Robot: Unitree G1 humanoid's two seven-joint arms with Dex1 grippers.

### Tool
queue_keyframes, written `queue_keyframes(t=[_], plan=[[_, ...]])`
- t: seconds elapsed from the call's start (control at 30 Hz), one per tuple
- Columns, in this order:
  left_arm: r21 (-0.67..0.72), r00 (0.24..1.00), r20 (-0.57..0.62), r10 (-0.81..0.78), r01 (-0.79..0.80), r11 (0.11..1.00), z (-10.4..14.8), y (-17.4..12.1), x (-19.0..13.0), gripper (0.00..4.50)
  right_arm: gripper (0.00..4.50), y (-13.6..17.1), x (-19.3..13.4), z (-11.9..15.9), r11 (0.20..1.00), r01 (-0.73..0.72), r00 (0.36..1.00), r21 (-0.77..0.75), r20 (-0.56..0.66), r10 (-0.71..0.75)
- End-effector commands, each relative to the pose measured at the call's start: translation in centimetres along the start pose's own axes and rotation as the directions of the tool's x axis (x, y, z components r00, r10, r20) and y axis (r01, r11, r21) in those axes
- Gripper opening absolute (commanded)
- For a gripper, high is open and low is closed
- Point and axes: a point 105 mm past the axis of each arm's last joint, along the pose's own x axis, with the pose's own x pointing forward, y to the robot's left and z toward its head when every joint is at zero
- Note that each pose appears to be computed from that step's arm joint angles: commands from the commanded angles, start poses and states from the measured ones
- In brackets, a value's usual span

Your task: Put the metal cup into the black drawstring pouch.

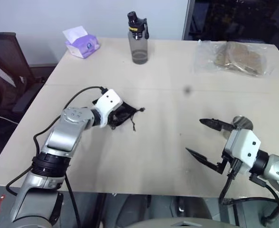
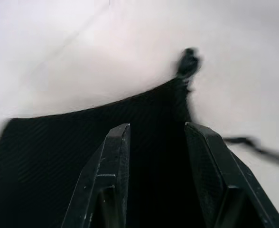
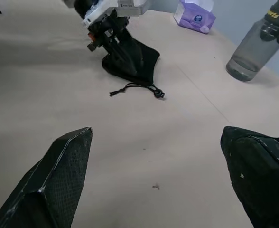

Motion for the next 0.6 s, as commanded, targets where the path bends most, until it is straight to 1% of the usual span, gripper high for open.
queue_keyframes(t=[0.03,0.37,0.57,0.6], plan=[[0.08,0.999,0.024,0.049,-0.05,0.995,1.5,0.5,-0.6,1.85,4.5,0.1,0.2,1.1,0.999,0.006,0.999,-0.032,0.033,-0.005],[0.248,0.993,-0.041,0.111,-0.097,0.964,0.0,0.3,0.0,1.85,4.5,-0.1,0.3,1.6,0.999,0.006,0.999,-0.04,0.034,-0.005],[0.234,0.992,-0.053,0.112,-0.097,0.967,-0.4,0.7,0.8,1.85,4.5,-0.2,0.3,1.7,0.999,0.009,1.0,-0.041,0.025,-0.007],[0.223,0.993,-0.053,0.108,-0.094,0.97,-0.4,0.8,0.8,1.33,4.5,-0.3,0.3,1.7,0.999,0.011,1.0,-0.04,0.024,-0.01]])
